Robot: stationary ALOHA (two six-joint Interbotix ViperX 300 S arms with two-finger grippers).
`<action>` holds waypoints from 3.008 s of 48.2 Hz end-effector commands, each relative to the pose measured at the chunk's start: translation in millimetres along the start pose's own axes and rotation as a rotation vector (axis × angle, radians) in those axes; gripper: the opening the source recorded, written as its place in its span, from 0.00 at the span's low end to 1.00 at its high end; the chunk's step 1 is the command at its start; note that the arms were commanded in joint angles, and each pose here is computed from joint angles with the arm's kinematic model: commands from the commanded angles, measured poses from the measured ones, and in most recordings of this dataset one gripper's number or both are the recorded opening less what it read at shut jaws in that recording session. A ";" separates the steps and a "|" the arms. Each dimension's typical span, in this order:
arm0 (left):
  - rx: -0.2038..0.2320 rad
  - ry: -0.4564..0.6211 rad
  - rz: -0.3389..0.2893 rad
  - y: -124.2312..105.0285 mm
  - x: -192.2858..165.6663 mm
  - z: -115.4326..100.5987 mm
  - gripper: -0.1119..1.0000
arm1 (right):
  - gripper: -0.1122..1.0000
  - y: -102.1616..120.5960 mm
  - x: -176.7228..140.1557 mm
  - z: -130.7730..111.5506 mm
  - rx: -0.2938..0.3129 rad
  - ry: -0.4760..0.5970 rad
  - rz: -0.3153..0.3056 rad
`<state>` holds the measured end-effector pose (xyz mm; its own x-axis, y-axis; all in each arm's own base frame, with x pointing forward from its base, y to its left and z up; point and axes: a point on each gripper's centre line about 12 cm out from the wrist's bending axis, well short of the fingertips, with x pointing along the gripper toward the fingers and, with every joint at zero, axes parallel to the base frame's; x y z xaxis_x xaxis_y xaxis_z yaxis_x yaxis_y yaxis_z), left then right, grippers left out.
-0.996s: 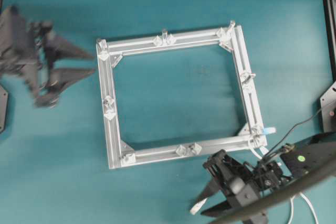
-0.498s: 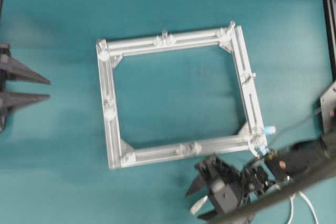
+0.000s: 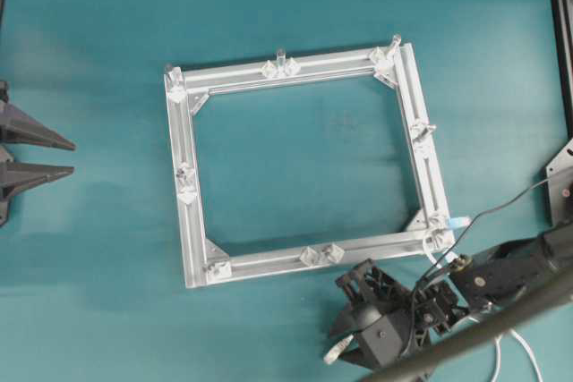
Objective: Move the cable alternately left and right between 8 pins so it hooks onto each one.
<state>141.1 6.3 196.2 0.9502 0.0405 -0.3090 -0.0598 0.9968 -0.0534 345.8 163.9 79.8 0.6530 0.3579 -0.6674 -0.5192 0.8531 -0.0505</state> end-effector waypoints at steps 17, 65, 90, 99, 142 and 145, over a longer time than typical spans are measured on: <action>0.005 -0.012 0.000 -0.1 0.7 2.4 0.56 | 0.25 -7.2 -23.5 18.8 0.026 0.028 -0.035; -0.001 -0.028 0.005 1.0 -0.5 -0.8 0.56 | 0.25 -153.7 -119.5 0.3 0.770 0.085 -0.441; -0.003 -0.026 0.007 1.2 -0.4 -1.5 0.56 | 0.25 -190.4 -58.5 56.9 0.806 0.094 -0.444; -0.003 -0.028 0.005 1.1 -0.2 -2.2 0.56 | 0.25 -168.5 -39.5 65.3 0.757 0.115 -0.399; -0.005 -0.029 0.005 1.1 -0.2 -2.5 0.56 | 0.25 -88.0 23.3 119.3 0.816 0.114 -0.272; -0.003 -0.029 0.006 1.1 -0.2 -2.5 0.56 | 0.25 -86.6 26.2 120.8 0.847 0.107 -0.273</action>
<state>138.5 6.6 189.5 0.9551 0.0439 -0.2930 -0.0626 0.9965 -0.0547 466.4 137.4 136.4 0.5736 0.0826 -0.8149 0.2682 0.9211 0.2822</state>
